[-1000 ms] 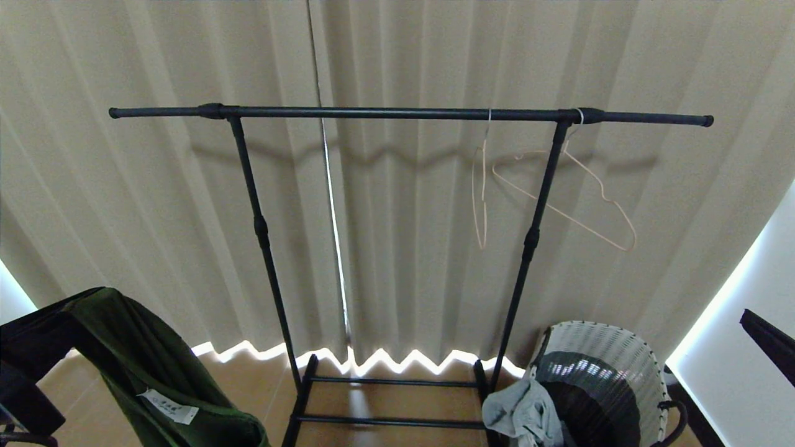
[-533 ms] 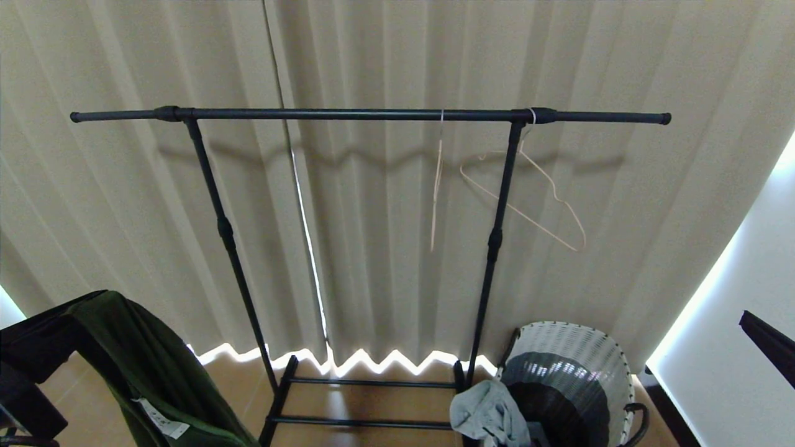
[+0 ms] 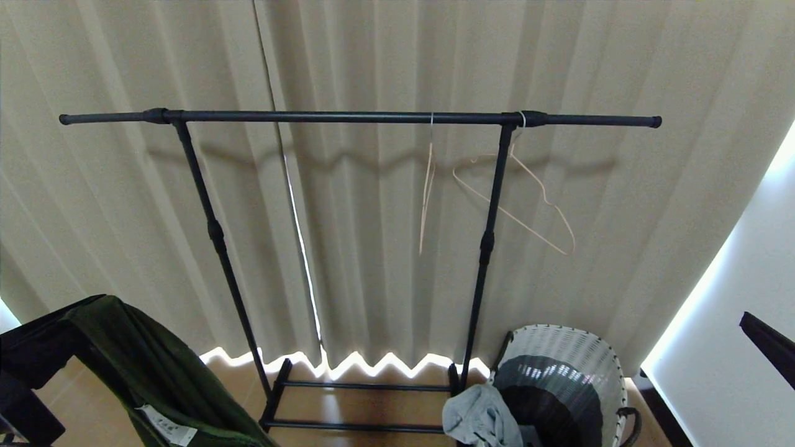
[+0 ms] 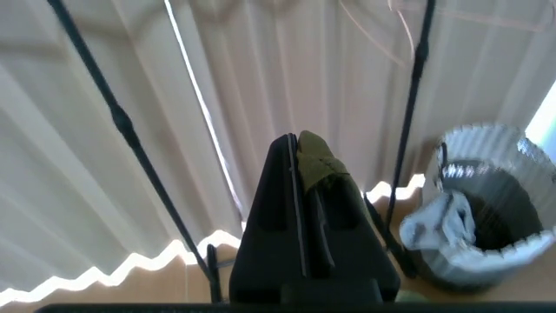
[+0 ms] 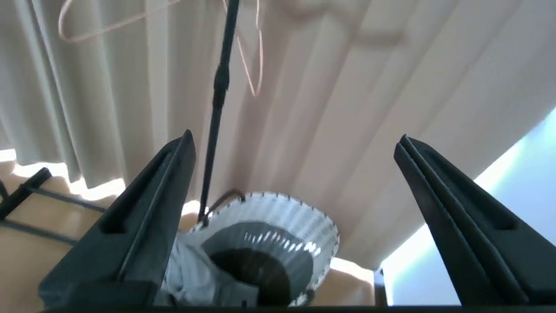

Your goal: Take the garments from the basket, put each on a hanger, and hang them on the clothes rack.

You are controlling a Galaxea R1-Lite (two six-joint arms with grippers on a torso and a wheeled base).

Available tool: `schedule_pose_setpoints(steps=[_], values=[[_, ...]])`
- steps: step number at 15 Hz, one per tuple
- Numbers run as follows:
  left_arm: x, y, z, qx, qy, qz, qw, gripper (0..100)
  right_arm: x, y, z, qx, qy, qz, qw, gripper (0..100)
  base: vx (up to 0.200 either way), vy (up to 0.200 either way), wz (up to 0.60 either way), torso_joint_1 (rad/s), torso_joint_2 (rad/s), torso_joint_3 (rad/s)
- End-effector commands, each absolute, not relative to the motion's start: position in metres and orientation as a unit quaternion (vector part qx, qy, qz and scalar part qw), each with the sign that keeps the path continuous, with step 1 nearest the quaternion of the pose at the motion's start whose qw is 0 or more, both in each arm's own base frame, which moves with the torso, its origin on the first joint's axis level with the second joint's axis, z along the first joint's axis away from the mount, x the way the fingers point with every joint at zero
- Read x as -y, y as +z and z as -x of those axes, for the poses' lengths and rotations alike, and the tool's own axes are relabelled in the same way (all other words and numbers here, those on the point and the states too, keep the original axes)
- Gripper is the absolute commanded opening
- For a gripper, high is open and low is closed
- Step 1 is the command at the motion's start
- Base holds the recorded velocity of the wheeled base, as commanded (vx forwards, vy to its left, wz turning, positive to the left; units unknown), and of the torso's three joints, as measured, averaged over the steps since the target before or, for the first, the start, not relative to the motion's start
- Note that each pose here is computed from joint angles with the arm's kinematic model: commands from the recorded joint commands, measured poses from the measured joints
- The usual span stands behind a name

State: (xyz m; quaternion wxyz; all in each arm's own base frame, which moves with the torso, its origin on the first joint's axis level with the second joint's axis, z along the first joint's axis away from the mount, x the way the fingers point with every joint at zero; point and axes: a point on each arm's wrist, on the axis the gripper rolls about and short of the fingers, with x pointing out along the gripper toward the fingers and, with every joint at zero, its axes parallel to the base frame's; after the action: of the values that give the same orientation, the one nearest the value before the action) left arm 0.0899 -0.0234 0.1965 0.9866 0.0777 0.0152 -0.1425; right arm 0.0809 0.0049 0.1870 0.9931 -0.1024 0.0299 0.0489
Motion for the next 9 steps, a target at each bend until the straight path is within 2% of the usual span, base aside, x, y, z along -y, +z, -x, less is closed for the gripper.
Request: schedule_pose_setpoints(steps=[1, 9], values=[[0.0235, 0.1959, -0.0904, -0.017, -0.142, -0.078, 0.987, 0, -0.0051, 0.1858, -0.0831, -0.036, 0.050, 0.103, 0.993, 100, 0.200, 0.000, 0.00, -0.012, -0.01, 0.002], [0.0236, 0.1946, -0.0909, -0.021, -0.143, -0.078, 0.986, 0, -0.0051, 0.1848, -0.0839, -0.040, 0.050, 0.103, 0.993, 100, 0.200, 0.000, 0.00, 0.008, 0.00, 0.002]])
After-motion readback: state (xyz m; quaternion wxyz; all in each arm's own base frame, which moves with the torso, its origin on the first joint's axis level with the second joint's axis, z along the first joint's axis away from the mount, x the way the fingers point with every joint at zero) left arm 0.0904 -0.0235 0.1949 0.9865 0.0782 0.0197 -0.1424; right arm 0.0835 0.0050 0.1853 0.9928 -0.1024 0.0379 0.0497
